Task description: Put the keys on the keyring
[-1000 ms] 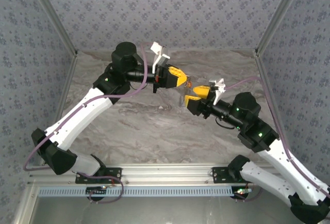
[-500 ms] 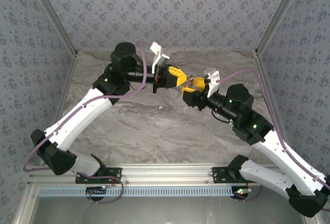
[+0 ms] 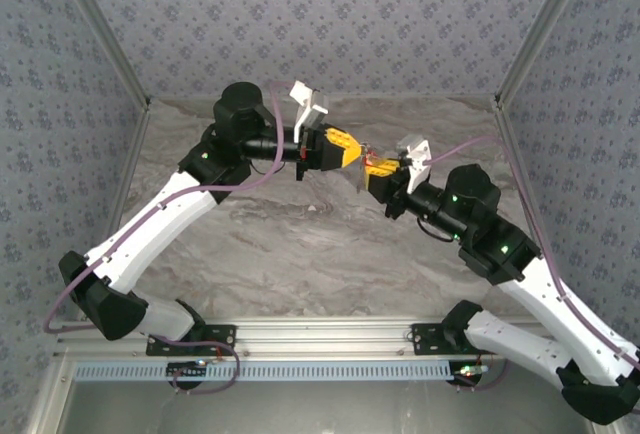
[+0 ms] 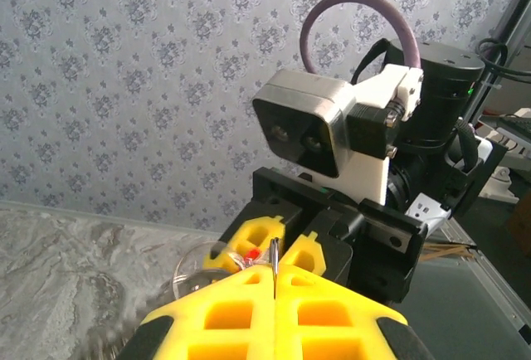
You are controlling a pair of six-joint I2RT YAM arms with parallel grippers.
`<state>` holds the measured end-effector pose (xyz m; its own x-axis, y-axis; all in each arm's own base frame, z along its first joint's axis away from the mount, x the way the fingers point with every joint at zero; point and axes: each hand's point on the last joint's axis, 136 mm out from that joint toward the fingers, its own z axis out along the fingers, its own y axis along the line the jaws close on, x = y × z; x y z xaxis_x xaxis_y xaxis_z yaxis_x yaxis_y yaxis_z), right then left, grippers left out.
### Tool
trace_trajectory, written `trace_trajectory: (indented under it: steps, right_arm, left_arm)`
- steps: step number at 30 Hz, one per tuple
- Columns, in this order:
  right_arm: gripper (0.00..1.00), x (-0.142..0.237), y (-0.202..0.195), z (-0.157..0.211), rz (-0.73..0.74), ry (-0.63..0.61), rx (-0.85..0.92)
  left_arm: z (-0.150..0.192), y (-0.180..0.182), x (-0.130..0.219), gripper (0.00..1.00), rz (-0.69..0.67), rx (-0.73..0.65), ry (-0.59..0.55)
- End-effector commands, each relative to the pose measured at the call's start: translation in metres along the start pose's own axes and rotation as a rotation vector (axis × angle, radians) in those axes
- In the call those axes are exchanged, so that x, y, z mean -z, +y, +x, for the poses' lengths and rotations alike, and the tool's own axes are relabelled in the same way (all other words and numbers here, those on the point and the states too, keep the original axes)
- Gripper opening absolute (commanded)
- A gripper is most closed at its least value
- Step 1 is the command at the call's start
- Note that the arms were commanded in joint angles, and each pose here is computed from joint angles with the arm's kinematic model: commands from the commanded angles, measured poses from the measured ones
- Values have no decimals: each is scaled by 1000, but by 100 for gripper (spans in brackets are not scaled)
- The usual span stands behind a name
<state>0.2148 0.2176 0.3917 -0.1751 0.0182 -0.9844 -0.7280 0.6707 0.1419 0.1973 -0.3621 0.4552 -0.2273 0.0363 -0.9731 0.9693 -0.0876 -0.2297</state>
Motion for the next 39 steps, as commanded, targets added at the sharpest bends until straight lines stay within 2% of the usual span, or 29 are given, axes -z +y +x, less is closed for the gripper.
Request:
trace_trajectory:
  steps: [1,6,22,24,31,39]
  right_arm:
    - [7,15,7,-12,-25,-17,29]
    - [0,22,9,-11,-28,-10,38]
    - [0,16,4,-15,-5,64,75]
    - [0,18,8,-31,-19,42,84]
    - [0,9,9,-37,-32,53,91]
    - [0,15,3,-21,-7,75,73]
  left_arm:
    - [-9,-15,4,0,23,-41,-24]
    - [-8,-12,4,0,15,-36,-24]
    - [-5,-12,3,0,22,-36,-15]
    - [-4,-12,3,0,21,-36,-15]
    - [-6,-14,4,0,26,-37,-16]
    - [-5,-13,4,0,22,-37,-17]
